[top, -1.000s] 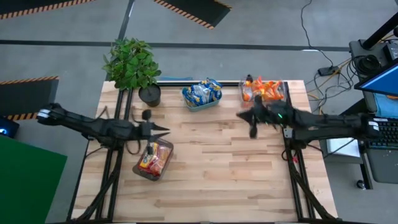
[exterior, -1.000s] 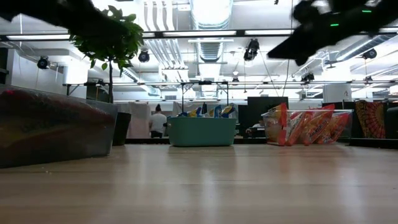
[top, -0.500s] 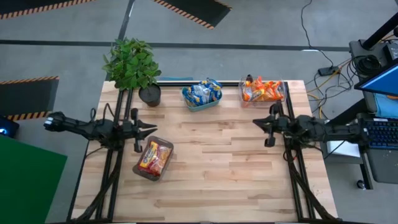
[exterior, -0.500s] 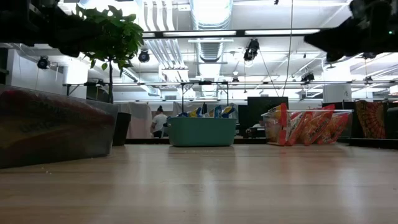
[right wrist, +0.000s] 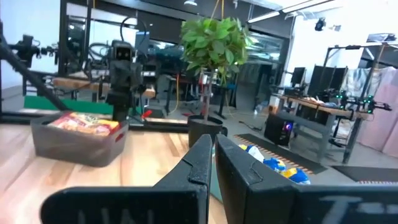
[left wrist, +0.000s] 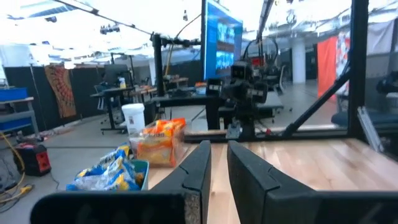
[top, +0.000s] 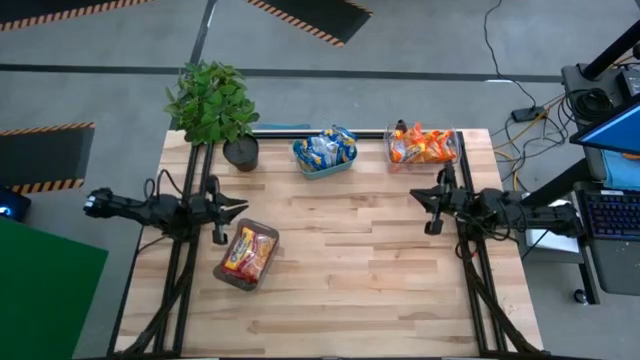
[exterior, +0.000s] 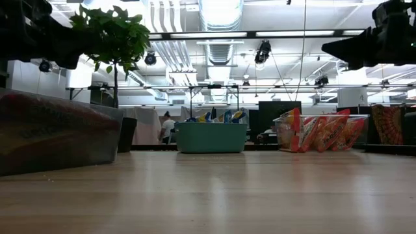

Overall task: Sort Maruchan noodles
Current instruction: Return to Home Position

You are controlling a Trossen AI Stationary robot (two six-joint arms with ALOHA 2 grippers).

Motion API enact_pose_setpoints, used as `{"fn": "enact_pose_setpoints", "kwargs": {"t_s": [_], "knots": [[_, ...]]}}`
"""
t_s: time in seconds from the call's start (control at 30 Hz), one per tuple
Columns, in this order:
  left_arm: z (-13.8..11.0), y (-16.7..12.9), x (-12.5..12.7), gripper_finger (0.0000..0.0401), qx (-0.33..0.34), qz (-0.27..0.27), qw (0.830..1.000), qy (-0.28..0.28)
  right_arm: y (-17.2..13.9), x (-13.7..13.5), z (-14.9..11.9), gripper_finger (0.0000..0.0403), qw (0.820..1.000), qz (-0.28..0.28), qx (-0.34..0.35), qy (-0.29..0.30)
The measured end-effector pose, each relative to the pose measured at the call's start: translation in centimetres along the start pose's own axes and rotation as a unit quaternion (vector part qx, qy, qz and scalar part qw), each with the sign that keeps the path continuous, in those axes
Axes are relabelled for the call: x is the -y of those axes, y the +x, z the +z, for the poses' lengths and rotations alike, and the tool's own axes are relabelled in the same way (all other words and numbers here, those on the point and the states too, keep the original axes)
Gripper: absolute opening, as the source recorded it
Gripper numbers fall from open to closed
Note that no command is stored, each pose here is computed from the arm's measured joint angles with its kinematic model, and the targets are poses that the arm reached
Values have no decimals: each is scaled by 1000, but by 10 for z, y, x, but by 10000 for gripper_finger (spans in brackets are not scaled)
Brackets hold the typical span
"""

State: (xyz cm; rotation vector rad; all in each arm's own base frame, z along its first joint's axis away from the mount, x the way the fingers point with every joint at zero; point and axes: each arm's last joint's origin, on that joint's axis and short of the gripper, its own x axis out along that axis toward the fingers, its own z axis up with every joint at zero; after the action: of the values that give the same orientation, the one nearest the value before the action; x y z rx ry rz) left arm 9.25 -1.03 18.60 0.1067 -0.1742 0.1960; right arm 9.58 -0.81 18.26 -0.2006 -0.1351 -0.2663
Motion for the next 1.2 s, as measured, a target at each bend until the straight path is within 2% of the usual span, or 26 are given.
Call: {"fn": "enact_pose_setpoints", "kwargs": {"t_s": [0.2,0.27,0.37,0.47,0.53,0.67,0.77,1.2], "knots": [[-1,0,-1,37,-4,22,1000,-12,0,0,0,13,1000,-2,0,4],[-2,0,-3,37,-10,63,998,-20,0,0,-1,13,1000,0,-4,4],[-3,-1,-9,37,-23,164,986,-35,1,-1,-2,13,1000,1,-9,4],[-3,-3,-13,37,-35,236,970,-34,2,-1,-3,13,999,2,-14,51],[-2,-4,-14,37,-36,257,965,-35,2,-1,-3,13,996,2,-16,87],[-2,-4,-14,37,-38,261,964,-34,2,-1,-3,13,990,1,-16,140],[-3,-3,-14,37,-39,261,964,-33,2,-1,-3,13,987,1,-16,158],[-2,-3,-14,37,-40,260,964,-32,2,-1,-3,13,988,1,-16,153]]}}
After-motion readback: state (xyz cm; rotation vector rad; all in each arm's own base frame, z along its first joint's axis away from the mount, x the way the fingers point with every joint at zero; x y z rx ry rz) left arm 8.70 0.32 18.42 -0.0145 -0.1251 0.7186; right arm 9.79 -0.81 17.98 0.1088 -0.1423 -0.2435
